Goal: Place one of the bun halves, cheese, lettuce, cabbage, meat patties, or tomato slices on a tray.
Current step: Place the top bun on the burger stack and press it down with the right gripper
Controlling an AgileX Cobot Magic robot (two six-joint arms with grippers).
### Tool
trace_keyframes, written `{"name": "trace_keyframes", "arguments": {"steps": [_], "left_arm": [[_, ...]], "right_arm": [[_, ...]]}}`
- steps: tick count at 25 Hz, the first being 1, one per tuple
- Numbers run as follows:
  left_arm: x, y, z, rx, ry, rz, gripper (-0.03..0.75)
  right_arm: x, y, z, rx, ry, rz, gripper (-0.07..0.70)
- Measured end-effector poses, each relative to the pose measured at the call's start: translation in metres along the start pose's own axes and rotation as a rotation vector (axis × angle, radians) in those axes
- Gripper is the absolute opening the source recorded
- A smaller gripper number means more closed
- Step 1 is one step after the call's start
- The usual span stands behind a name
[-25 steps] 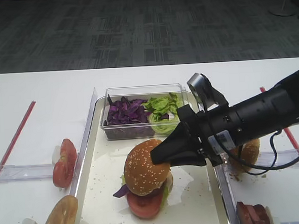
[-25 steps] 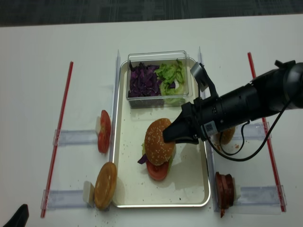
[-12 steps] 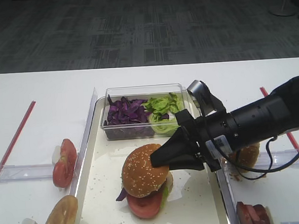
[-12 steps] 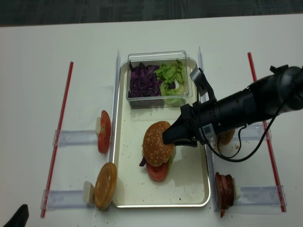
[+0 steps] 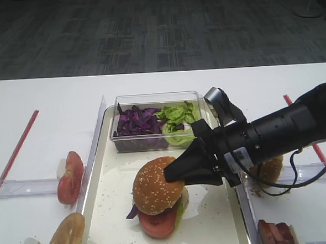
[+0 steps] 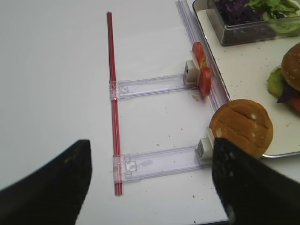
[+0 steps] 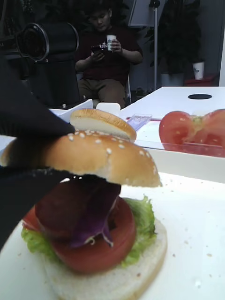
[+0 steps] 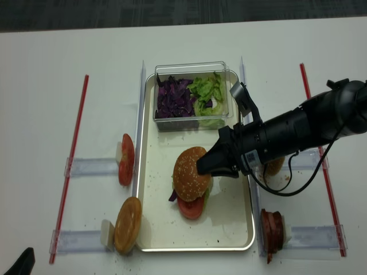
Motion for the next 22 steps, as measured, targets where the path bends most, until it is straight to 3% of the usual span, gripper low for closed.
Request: {"name": "trace_keyframes", "arguments": {"steps": [16,22], "left_arm": [[0.0,0.0,0.0,0.0,0.0,0.0,0.493],[0.0,0.0,0.0,0.0,0.0,0.0,0.492]], "right_arm": [[-0.0009,-0.0016,0.0,0.016,-0.009,0.009,0.171],[-0.0013,-0.0023,0.0,0.023,-0.013,0.026,0.266]]}}
Point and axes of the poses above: a point on each arm's last joint axis where the gripper is mounted, z pointing out along that axis toward the gripper, x along the wrist's bending axis when the last joint is at zero, y = z × x, the point moved 1 cm from there along z, pointing out along that axis toward the gripper, and after that the axes turned 8 degrees about z, right-handed, at the moved point
